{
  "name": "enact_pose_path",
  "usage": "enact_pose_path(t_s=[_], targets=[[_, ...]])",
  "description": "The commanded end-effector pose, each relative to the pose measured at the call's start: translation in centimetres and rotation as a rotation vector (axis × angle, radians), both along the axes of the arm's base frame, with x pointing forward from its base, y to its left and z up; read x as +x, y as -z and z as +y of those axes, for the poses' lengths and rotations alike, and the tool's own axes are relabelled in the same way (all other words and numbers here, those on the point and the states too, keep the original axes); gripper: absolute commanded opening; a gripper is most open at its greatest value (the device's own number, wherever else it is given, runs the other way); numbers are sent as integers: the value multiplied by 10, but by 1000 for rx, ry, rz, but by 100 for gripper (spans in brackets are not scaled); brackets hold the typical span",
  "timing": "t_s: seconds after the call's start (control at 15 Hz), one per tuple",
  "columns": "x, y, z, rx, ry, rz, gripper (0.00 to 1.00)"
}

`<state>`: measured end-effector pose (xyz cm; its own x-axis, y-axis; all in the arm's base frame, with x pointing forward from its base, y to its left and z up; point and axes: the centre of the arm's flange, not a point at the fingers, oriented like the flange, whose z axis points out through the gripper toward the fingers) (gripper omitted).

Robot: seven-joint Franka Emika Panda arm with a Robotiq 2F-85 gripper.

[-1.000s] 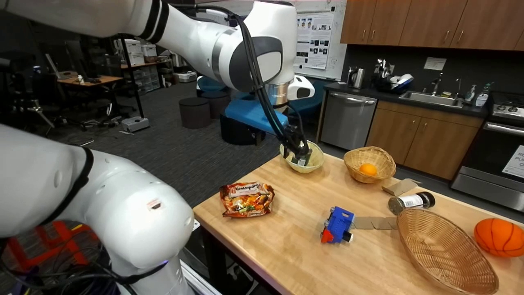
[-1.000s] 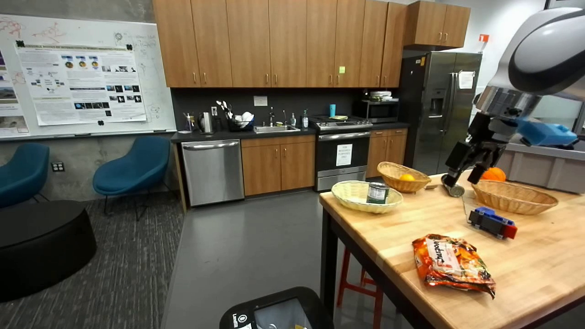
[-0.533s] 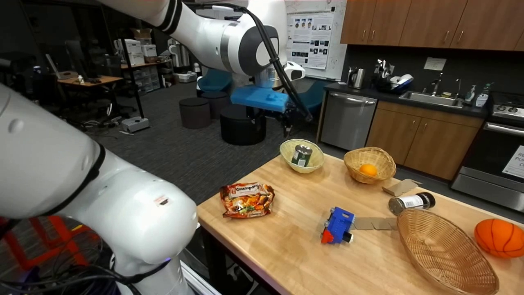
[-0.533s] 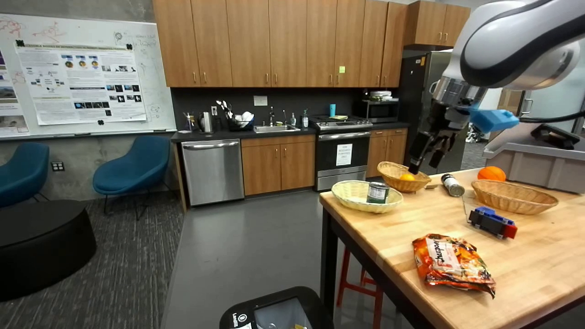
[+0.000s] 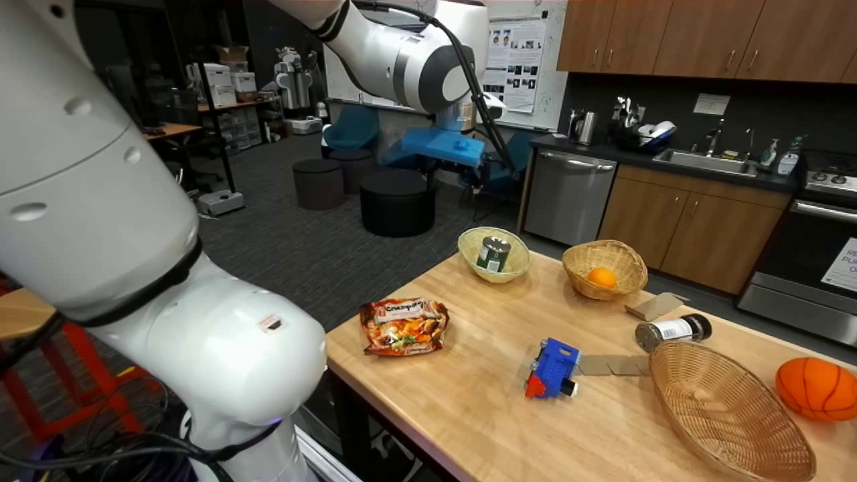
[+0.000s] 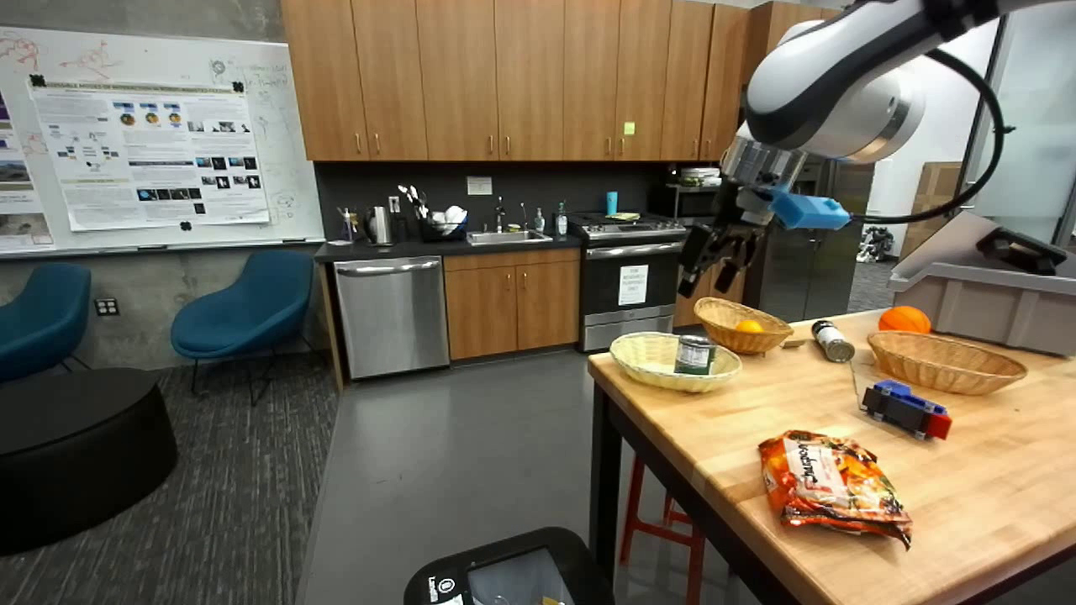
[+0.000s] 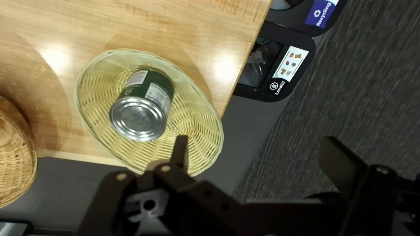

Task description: Remove the can from the small basket

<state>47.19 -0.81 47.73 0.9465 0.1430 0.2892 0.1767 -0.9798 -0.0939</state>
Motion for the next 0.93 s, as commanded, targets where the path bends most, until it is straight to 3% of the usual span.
enact_pose_path(t_s=[0.0, 0.47, 0.87], targets=[[37, 13, -22, -11, 1, 38, 100], [58, 46, -69, -95, 42, 115, 100], [86, 51, -60, -78, 14, 115, 100]])
